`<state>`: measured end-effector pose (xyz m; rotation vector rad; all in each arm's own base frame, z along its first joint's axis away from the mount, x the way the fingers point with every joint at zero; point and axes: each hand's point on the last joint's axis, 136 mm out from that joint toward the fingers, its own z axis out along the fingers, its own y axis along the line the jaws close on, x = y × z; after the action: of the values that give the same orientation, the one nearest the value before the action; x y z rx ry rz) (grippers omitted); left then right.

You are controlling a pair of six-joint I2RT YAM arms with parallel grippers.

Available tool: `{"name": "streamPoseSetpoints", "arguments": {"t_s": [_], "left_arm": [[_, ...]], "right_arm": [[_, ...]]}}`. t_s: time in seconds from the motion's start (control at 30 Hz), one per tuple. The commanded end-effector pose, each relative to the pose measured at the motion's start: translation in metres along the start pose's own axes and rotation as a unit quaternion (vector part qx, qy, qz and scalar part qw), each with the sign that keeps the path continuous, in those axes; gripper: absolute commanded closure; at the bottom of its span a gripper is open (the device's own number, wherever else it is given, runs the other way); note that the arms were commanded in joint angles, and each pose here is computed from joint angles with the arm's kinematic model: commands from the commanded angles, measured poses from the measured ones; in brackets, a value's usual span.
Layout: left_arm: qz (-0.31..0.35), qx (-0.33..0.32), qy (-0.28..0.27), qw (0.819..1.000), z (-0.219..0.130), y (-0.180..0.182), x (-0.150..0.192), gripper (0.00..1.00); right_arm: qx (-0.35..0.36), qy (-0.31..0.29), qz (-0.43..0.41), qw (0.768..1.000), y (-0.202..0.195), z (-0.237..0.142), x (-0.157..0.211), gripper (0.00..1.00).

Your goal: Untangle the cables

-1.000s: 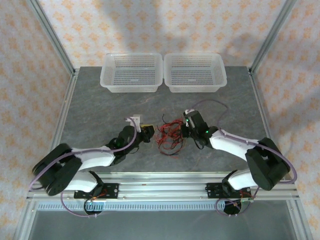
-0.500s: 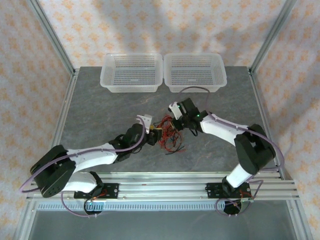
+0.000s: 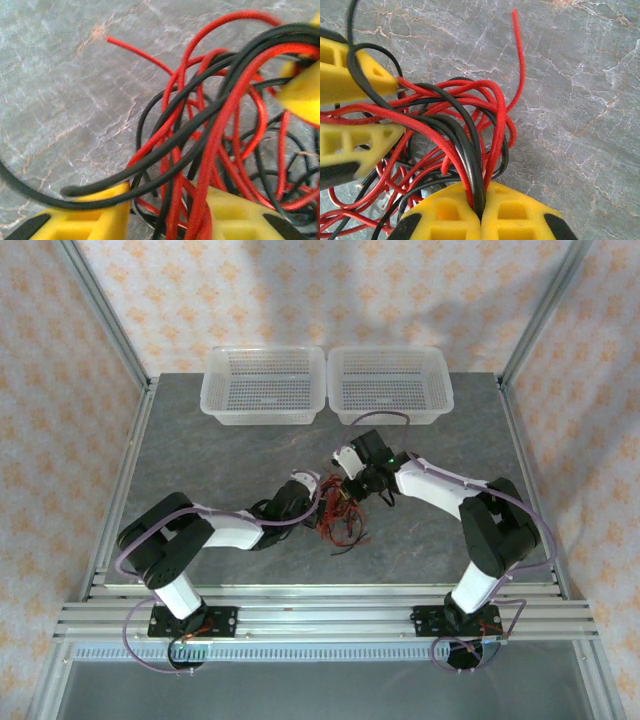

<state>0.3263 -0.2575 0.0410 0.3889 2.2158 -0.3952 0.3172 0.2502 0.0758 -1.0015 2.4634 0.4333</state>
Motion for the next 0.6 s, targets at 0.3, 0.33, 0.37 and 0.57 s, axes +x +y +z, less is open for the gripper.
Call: {"name": "streamPoseSetpoints", "arguments": {"t_s": [0.3,0.33,0.37,0.57], "left_arm": [[-0.045,0.035,-0.021,0.998,0.002,-0.010,-0.005,1.00],[-0.055,0.036,-0.021,0.998,0.000,-0.010,-0.005,1.00],[-0.067,0.037,-0.023,0.997,-0.002,-0.010,-0.006,1.00],[-0.131,0.042,-0.029,0.990,-0.008,-0.016,-0.006,1.00]], "right_arm": [[0.045,-0.107,0.263,0.958,-0.020,-0.021,-0.004,0.50],[0.037,-0.120,0.299,0.946,-0.018,-0.024,-0.003,0.43],[0.027,-0.136,0.332,0.933,-0.016,-0.029,-0.003,0.36],[-0.022,-0.209,0.471,0.857,-0.010,-0.051,0.009,0.26]]}}
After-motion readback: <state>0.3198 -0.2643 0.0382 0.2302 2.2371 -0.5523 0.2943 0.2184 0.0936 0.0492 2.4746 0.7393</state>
